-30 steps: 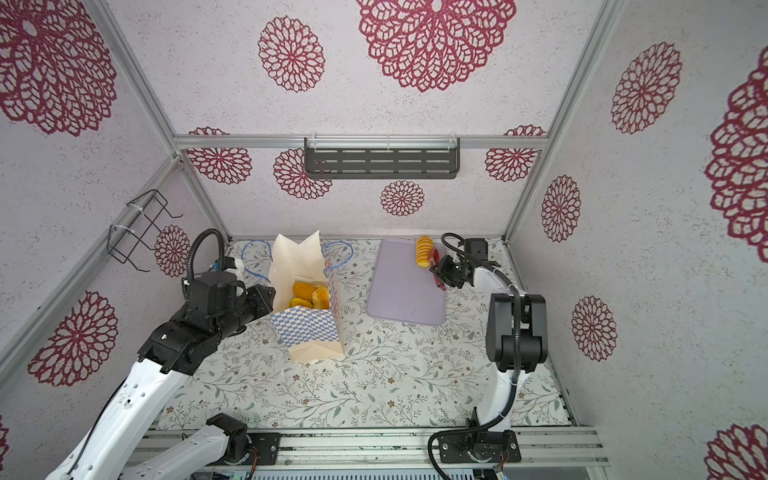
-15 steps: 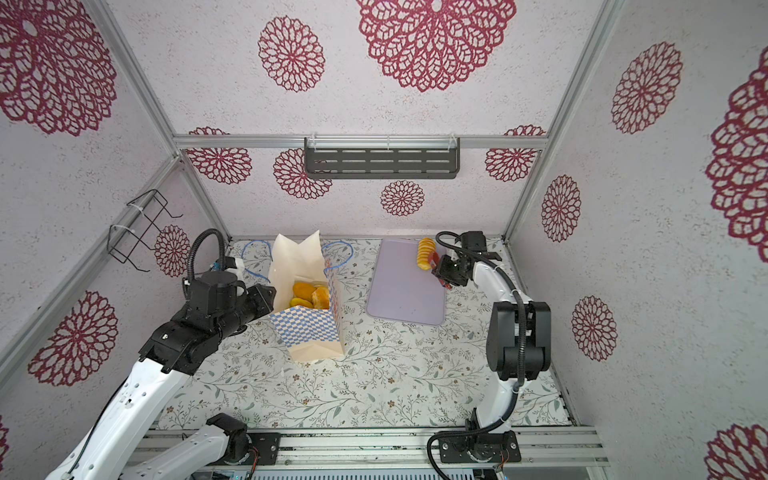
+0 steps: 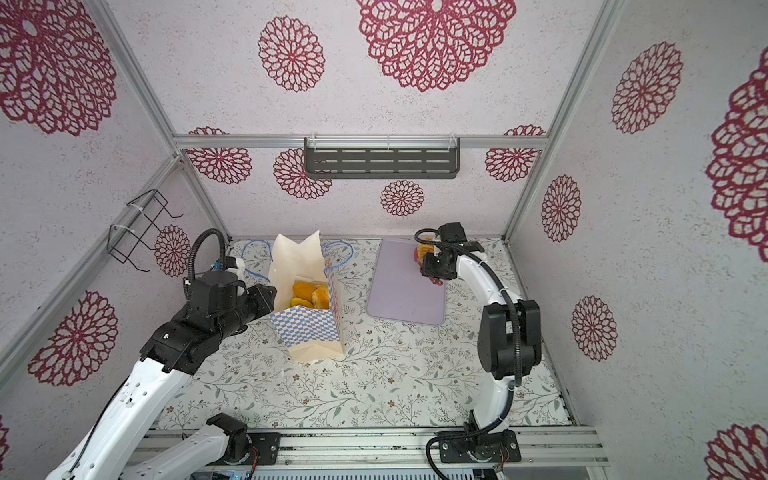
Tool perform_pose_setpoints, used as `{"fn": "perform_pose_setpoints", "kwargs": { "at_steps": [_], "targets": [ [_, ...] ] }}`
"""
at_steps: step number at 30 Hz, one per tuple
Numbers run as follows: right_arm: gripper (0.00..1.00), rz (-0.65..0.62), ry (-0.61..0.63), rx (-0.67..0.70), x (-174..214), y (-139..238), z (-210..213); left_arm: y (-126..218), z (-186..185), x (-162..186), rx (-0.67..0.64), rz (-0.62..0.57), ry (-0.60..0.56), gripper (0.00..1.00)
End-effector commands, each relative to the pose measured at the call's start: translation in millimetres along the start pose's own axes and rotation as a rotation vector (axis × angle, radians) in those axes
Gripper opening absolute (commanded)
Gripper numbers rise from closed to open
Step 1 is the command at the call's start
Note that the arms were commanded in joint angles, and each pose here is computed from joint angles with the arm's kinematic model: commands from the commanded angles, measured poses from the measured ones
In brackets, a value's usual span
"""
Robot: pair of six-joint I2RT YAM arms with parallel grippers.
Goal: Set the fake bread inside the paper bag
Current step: 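Lower the tongs around the spiral yellow pastry and squeeze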
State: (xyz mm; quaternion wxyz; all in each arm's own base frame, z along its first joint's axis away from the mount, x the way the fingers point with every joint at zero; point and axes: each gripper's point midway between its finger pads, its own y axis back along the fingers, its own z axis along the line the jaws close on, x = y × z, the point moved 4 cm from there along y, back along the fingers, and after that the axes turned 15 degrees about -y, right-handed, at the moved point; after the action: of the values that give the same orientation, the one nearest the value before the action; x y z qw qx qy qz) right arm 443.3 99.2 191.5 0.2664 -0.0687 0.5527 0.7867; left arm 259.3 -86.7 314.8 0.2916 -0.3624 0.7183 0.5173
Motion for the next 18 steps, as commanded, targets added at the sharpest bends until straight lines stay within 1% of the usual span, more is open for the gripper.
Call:
{"fn": "perform_pose_setpoints", "kwargs": {
  "at_steps": [1,10,18],
  "targets": [
    [0.52,-0.049,0.026,0.032,-13.4,11.7,-0.2,-3.4,1.8,-2.1,-0.005,-0.016,0.011,0.19],
    [0.57,-0.058,0.035,0.076,-17.6,10.6,-3.1,-6.3,0.8,-2.4,-0.003,-0.012,0.008,0.19],
    [0.6,-0.031,0.032,0.082,-15.9,-2.5,-4.5,-6.1,1.4,-2.1,-0.005,-0.013,0.007,0.19]
  ]
}}
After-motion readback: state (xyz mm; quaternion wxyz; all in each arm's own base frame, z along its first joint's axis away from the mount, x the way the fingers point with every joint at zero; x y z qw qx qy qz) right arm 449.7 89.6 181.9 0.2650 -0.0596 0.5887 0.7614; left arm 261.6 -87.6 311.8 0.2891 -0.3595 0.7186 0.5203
